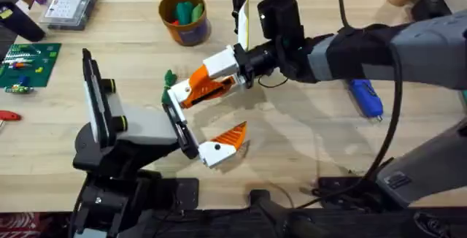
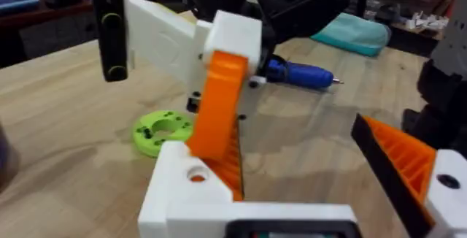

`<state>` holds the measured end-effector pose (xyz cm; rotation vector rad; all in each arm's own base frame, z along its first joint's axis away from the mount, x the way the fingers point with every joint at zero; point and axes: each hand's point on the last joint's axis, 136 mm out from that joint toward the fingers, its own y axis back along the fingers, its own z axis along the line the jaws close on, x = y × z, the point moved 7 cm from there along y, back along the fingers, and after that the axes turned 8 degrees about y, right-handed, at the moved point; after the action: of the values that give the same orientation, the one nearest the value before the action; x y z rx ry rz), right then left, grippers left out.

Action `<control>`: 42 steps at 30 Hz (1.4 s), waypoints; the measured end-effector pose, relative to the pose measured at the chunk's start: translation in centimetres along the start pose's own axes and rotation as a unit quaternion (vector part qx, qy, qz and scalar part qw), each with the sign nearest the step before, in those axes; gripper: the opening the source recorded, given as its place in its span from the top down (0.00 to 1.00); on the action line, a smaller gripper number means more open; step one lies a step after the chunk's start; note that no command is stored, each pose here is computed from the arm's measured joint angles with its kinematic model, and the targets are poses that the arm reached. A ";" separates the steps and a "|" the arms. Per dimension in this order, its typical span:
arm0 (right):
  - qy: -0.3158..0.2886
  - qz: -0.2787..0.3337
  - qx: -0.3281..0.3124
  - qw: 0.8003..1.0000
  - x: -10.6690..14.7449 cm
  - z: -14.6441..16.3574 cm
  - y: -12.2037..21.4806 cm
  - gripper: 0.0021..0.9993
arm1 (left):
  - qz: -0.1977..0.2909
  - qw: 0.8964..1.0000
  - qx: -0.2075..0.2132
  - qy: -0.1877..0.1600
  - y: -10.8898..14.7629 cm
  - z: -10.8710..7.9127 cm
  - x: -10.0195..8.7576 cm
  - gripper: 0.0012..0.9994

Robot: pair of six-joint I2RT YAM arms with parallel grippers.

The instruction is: Pick up the gripper from the table and insert it into the empty holder that is missing its gripper. Then pick up a screw, insert it into the mounting hole, and use the screwdriver to tighten it. Finally, clean up the table by picking up the vegetable and placing it into the bucket.

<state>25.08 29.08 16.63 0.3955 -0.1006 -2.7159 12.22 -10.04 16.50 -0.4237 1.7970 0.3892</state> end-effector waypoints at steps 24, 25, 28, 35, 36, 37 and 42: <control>-0.040 -0.017 -0.001 0.999 0.9 0.2 3.4 0.00 | 0.004 1.000 0.013 0.001 0.0 -0.3 0.1 0.01; -0.038 -0.021 0.000 0.999 1.0 0.3 3.6 0.00 | 0.004 1.000 0.013 0.001 0.0 -0.3 0.1 0.01; -0.032 -0.039 0.008 0.999 1.7 0.9 4.7 0.00 | 0.004 1.000 0.013 0.001 0.0 -0.3 0.1 0.01; -0.015 -0.070 0.031 0.997 4.1 2.9 5.8 0.00 | 0.004 1.000 0.013 0.001 0.0 -0.3 0.1 0.01; -0.013 -0.073 0.034 0.997 4.4 3.0 5.9 0.00 | 0.004 1.000 0.013 0.001 0.0 -0.3 0.1 0.01; -0.013 -0.076 0.037 0.996 4.5 3.0 5.9 0.00 | 0.004 1.000 0.013 0.001 0.0 -0.3 0.1 0.01; -0.015 -0.083 0.046 0.995 4.4 1.9 5.8 0.00 | 0.004 1.000 0.013 0.001 0.0 -0.3 0.1 0.01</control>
<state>22.85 22.07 18.02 0.4061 -0.2106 -2.8896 11.96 -10.19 16.47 -0.3989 1.8045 0.3696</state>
